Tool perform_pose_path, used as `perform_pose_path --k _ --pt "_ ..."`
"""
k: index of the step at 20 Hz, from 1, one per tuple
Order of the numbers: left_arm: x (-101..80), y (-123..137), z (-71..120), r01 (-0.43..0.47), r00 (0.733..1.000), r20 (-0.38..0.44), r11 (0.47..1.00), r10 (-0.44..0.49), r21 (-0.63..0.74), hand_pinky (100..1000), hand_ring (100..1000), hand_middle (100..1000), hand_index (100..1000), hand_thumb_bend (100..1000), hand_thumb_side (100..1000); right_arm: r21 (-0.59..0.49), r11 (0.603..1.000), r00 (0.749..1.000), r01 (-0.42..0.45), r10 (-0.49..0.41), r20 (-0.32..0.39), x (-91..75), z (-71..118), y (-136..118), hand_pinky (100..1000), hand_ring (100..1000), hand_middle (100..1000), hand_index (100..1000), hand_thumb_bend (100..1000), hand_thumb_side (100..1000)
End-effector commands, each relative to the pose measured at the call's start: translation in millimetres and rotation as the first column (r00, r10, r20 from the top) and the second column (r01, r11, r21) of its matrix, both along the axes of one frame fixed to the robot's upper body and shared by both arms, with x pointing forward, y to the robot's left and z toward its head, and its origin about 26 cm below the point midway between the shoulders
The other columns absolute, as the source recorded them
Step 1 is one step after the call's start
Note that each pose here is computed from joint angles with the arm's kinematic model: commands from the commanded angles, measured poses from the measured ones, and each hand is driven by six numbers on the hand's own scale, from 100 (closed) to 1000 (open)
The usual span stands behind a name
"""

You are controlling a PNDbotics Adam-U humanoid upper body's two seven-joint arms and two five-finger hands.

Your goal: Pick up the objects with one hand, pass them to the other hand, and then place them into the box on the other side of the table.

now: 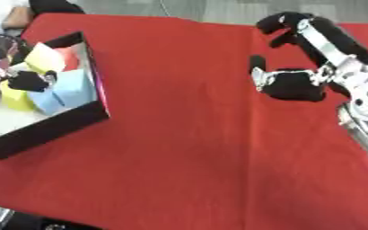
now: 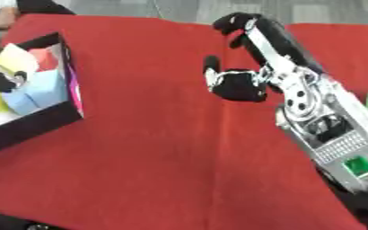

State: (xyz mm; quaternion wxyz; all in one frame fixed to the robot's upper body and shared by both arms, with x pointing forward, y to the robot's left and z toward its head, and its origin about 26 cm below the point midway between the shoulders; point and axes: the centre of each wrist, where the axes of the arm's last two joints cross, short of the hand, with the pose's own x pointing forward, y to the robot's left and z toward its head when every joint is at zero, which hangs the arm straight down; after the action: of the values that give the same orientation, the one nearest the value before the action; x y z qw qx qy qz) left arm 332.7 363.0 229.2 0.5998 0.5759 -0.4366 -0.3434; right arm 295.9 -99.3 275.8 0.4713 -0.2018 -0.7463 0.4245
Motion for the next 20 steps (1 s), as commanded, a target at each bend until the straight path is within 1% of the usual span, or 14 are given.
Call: perform_pose_path --k 1,3,5,9,10,11,12,13,15,17,20 --pt "-7.4 -6.6 29.3 0.023 0.992 0.124 1.000 -0.023 0.007 839 827 740 820 149 294 0.004 1.000 0.999 0.014 -0.014 0.038 -2.5 9.4 -7.0 930 793 808 848 100 100" --pt "-12.8 -14.8 39.8 0.050 0.982 0.184 0.999 -0.048 -0.003 836 819 731 816 107 270 0.004 1.000 0.999 0.021 -0.022 0.041 -2.5 10.1 -9.5 930 792 808 848 100 100" --pt "-17.5 -21.5 47.1 0.074 0.972 0.225 0.997 -0.069 -0.013 836 816 728 814 100 265 0.004 1.000 0.999 0.027 -0.028 0.045 -2.9 11.1 -11.7 930 792 808 849 100 100" --pt "-25.3 -33.9 56.3 0.130 0.953 0.277 0.991 -0.120 -0.017 830 807 719 809 100 226 0.003 0.999 0.998 0.042 -0.042 0.055 -3.6 13.1 -16.5 931 792 808 849 100 100" --pt "-26.9 -36.2 57.1 0.139 0.951 0.280 0.990 -0.129 -0.016 830 809 722 811 100 191 0.002 0.999 0.997 0.046 -0.046 0.057 -3.8 13.6 -17.5 931 791 808 849 100 100" --pt "-27.7 -37.3 56.9 0.142 0.952 0.275 0.990 -0.132 -0.014 829 813 726 812 141 103 0.001 0.999 0.997 0.049 -0.049 0.057 -3.8 13.9 -18.2 930 791 808 849 100 100" --pt "-27.8 -37.3 56.1 0.137 0.956 0.264 0.991 -0.129 -0.012 828 815 729 810 173 100 0.001 0.999 0.997 0.050 -0.050 0.057 -4.0 14.1 -18.6 930 790 806 849 100 100" --pt "-26.9 -36.2 54.8 0.126 0.961 0.248 0.992 -0.119 -0.012 828 815 727 808 175 100 0.002 0.999 0.997 0.049 -0.049 0.057 -4.3 14.3 -18.7 930 790 803 849 100 100" --pt "-22.7 -30.7 51.7 0.091 0.974 0.213 0.995 -0.083 -0.029 826 813 722 798 120 107 0.003 0.999 0.997 0.046 -0.046 0.057 -5.3 14.7 -18.5 930 790 800 849 100 100" --pt "-15.7 -20.9 46.8 0.040 0.983 0.179 0.998 -0.030 -0.050 826 815 725 797 123 112 0.004 0.999 0.997 0.041 -0.041 0.058 -6.5 15.2 -18.2 930 790 799 849 100 100" --pt "-5.4 -5.9 37.6 -0.026 0.990 0.138 0.998 0.035 -0.065 825 815 719 792 125 123 0.005 0.999 0.997 0.041 -0.042 0.058 -7.3 15.7 -18.6 931 790 799 849 100 100"
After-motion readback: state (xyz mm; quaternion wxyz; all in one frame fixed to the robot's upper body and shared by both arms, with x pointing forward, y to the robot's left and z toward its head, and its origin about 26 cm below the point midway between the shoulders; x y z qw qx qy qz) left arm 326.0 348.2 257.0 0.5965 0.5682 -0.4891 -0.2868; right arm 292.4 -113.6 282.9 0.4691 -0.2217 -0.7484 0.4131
